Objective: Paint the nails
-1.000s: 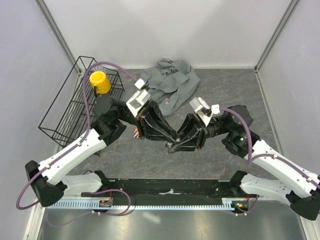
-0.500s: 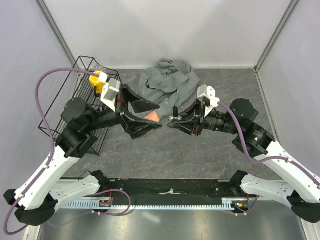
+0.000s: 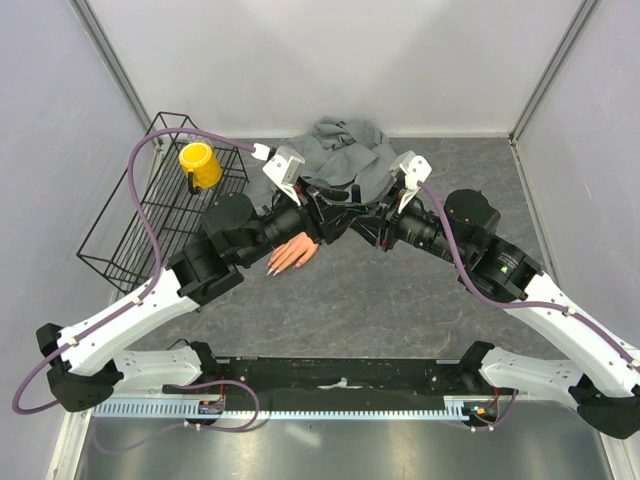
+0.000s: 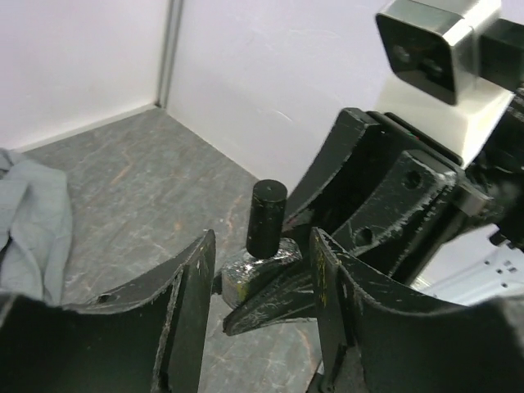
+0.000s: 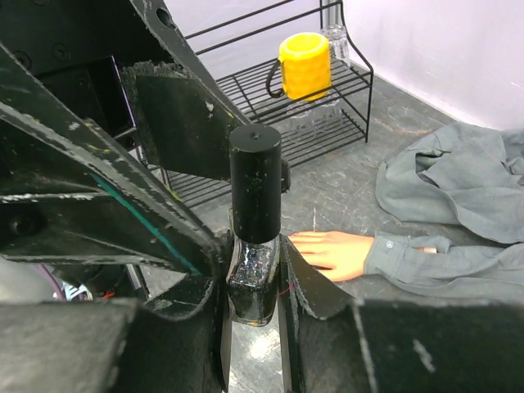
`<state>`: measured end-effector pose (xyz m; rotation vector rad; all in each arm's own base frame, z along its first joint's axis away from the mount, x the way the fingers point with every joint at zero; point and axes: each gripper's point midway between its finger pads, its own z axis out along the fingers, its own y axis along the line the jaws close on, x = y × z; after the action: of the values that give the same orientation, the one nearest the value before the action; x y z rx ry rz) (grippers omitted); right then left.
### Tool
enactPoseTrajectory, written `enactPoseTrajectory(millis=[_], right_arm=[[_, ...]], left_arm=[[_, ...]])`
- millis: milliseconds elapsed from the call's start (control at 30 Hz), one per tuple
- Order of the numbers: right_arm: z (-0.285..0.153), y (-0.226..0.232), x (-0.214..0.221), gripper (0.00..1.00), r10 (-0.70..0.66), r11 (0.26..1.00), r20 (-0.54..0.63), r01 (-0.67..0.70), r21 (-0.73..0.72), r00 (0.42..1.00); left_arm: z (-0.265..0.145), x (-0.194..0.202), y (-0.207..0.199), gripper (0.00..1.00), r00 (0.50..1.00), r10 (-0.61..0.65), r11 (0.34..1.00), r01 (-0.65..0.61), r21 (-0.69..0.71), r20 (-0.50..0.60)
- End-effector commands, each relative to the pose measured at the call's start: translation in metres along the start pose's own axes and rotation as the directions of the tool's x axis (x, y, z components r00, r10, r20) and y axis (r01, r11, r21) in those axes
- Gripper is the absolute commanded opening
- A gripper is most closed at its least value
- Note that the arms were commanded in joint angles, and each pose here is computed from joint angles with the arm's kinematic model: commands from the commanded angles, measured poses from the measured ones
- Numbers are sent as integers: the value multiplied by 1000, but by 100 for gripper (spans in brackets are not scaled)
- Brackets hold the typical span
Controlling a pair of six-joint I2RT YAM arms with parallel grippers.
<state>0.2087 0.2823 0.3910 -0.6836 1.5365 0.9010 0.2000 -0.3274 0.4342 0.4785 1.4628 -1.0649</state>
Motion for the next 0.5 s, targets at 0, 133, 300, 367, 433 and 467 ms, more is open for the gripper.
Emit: enactPoseTrajectory(millis=[0,133,300,367,433,467], right_arm=[[-3,0,-26,0,-5,1000,75,3,20,997],[-5,0,-26,0,-7,1000,76,5,18,997],[-5,1,-26,0,-7,1000,76,6,12,997],[-4,2,-25,0,-6,1000,73,6,9,997],[-5,2,-26,0,-6,1000,77,5,10,997],[-5,2,-27,0,-3,1000,79,2,8,997]], left_arm=[[3,-33,4,55,993,45,998,-38,-59,111],[8,-27,9,49,993,33,996,-24,-81,110],[12,-29,6,45,993,21,997,-13,-72,115],[15,-24,5,47,995,16,998,-10,-64,94],[17,-20,1,55,997,12,999,-9,-36,76],[18,-17,-2,57,998,12,1000,-10,-21,67]])
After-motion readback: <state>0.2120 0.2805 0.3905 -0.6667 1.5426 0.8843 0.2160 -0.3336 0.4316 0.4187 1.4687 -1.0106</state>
